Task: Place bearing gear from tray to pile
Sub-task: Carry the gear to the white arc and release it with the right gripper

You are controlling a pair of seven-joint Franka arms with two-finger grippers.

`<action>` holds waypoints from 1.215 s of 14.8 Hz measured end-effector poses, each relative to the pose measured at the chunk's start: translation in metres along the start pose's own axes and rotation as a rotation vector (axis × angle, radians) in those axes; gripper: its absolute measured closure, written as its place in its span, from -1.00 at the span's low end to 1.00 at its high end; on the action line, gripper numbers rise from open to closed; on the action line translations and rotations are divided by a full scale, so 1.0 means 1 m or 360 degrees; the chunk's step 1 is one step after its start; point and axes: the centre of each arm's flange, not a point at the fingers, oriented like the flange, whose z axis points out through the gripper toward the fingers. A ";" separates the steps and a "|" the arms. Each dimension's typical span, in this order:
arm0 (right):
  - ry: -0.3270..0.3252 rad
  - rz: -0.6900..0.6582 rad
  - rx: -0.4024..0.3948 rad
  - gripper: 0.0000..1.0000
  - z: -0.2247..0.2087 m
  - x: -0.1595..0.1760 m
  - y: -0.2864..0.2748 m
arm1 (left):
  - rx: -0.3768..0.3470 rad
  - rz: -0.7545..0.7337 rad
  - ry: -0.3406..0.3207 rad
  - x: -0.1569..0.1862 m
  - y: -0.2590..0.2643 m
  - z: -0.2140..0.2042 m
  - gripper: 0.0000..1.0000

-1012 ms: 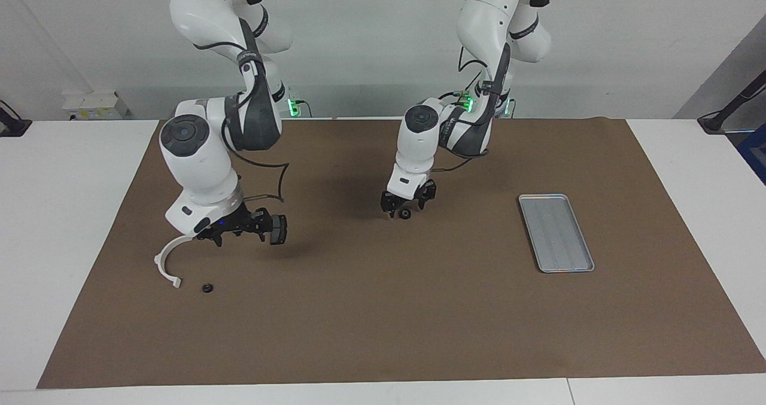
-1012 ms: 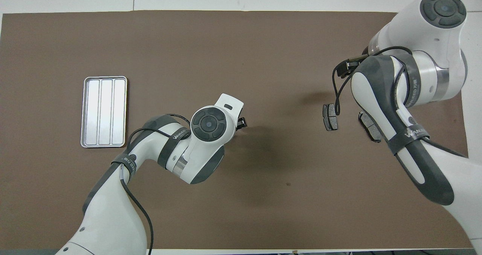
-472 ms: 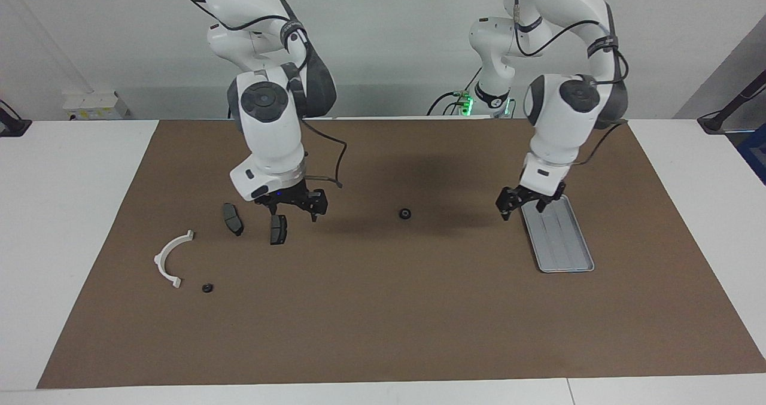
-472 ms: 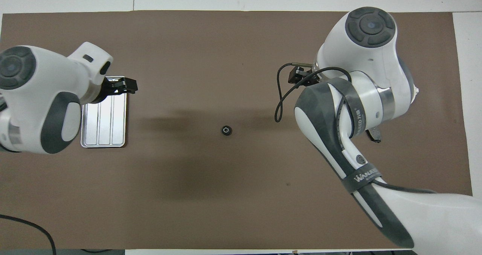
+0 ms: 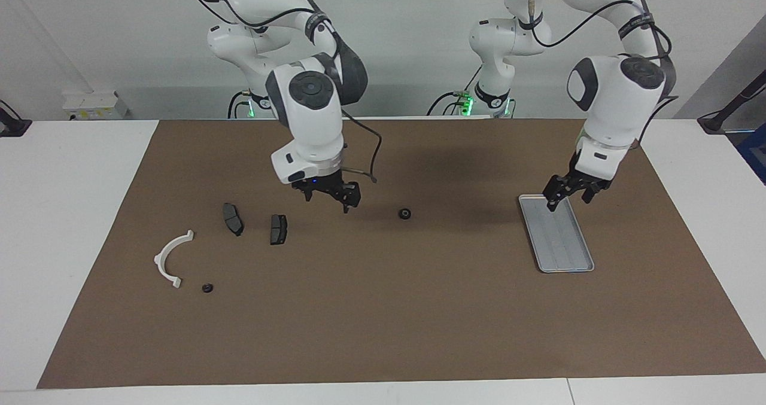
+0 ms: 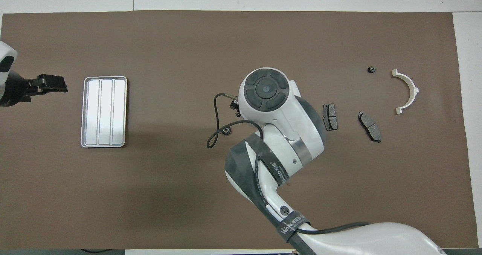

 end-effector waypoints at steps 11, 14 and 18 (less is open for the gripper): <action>0.0052 0.0070 0.0040 -1.00 0.104 -0.074 -0.056 | 0.0026 0.0138 -0.0235 -0.031 0.007 -0.050 -1.00; 0.0064 0.0081 0.0044 -1.00 0.111 -0.063 -0.064 | 0.0027 0.0159 -0.0246 -0.033 0.013 -0.071 -1.00; 0.0085 0.0087 0.0060 -1.00 0.119 -0.054 -0.065 | 0.0026 0.0171 -0.0235 -0.037 0.015 -0.081 -1.00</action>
